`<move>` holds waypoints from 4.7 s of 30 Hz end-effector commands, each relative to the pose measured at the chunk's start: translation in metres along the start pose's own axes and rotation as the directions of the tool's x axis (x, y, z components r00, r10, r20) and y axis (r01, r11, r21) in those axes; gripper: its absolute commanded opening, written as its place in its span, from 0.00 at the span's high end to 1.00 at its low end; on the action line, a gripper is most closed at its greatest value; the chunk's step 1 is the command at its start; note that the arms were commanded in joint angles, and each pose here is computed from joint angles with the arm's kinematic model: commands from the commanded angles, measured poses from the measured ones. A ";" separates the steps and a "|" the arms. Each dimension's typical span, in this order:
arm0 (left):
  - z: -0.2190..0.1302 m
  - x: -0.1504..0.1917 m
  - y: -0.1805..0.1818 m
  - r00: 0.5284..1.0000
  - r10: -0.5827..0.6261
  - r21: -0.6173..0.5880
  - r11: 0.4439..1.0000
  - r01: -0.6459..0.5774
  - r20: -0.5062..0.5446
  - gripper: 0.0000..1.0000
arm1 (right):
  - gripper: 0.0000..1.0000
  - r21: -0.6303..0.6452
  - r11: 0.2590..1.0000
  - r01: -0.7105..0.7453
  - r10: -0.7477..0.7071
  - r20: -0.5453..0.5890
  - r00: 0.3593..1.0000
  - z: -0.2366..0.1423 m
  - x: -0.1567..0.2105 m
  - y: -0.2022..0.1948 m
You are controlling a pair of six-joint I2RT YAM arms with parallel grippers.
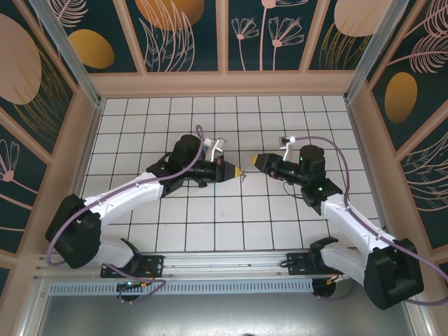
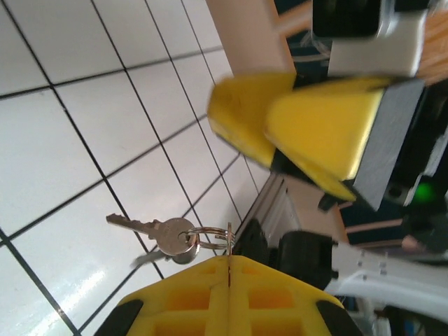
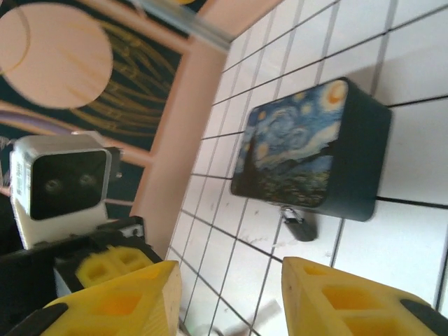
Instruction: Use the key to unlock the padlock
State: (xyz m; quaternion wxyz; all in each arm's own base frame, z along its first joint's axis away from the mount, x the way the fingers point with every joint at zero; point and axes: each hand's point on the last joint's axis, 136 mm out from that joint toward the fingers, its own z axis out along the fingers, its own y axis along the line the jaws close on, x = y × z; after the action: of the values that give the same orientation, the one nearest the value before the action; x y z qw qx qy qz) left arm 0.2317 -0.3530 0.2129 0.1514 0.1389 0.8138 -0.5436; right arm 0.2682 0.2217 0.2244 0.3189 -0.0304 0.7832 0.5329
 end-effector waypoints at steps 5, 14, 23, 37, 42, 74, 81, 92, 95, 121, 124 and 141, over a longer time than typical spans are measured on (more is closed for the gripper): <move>0.004 0.014 -0.008 0.989 0.124 0.048 0.992 -0.120 -0.084 1.00 | 0.64 -0.238 0.942 0.237 -0.271 -0.122 0.955 -0.003 0.019 0.043; -0.001 0.015 -0.021 0.988 0.141 0.109 0.985 -0.133 -0.065 1.00 | 0.67 -0.304 0.925 0.229 -0.290 -0.174 0.941 -0.012 0.045 0.043; -0.009 0.015 -0.032 0.984 0.173 0.138 0.977 -0.165 -0.051 1.00 | 0.74 -0.309 0.929 0.201 -0.272 -0.205 0.940 -0.017 0.060 0.037; -0.010 0.016 -0.040 0.980 0.191 0.176 0.968 -0.178 -0.058 1.00 | 0.86 -0.393 0.899 0.191 -0.292 -0.215 0.932 -0.019 0.064 0.051; -0.009 0.014 -0.036 0.982 0.183 0.169 0.971 -0.172 -0.052 1.00 | 0.91 -0.405 0.898 0.173 -0.285 -0.237 0.929 -0.022 0.073 0.051; -0.038 -0.040 0.041 0.979 -0.023 -0.086 0.995 0.041 0.203 0.44 | 1.00 -0.320 0.936 0.146 -0.215 -0.194 0.957 -0.018 0.078 0.035; -0.091 -0.023 0.137 0.916 -0.063 -0.539 0.792 0.287 0.396 0.44 | 1.00 -0.131 0.991 -0.018 0.007 -0.083 0.997 -0.002 0.050 0.001; -0.061 -0.001 0.065 0.921 -0.254 -0.153 0.939 0.308 0.295 0.47 | 1.00 -0.117 0.987 0.108 -0.112 -0.024 0.993 0.006 0.047 0.017; -0.054 -0.012 0.033 0.913 -0.319 -0.002 0.944 0.330 0.253 0.47 | 1.00 -0.113 0.985 0.132 -0.135 -0.018 0.991 0.009 0.046 0.021; -0.030 -0.017 0.001 0.967 -0.208 0.004 0.978 0.210 0.146 0.75 | 1.00 -0.174 0.976 0.132 -0.145 -0.060 0.988 0.029 0.048 0.043; -0.032 -0.015 0.002 0.973 -0.187 -0.023 0.981 0.192 0.138 0.73 | 1.00 -0.187 0.975 0.124 -0.135 -0.043 0.990 0.029 0.043 0.045; -0.034 -0.014 0.009 0.977 -0.157 -0.067 0.984 0.168 0.144 0.72 | 1.00 -0.204 0.973 0.106 -0.114 -0.027 0.993 0.027 0.035 0.044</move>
State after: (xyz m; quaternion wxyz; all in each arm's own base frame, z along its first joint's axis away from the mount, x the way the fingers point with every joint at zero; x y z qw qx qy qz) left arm 0.2482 -0.3162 0.2062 0.1570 0.0054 0.8450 -0.5111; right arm 0.2305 0.2711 0.2136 0.3039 -0.1064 0.7504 0.5772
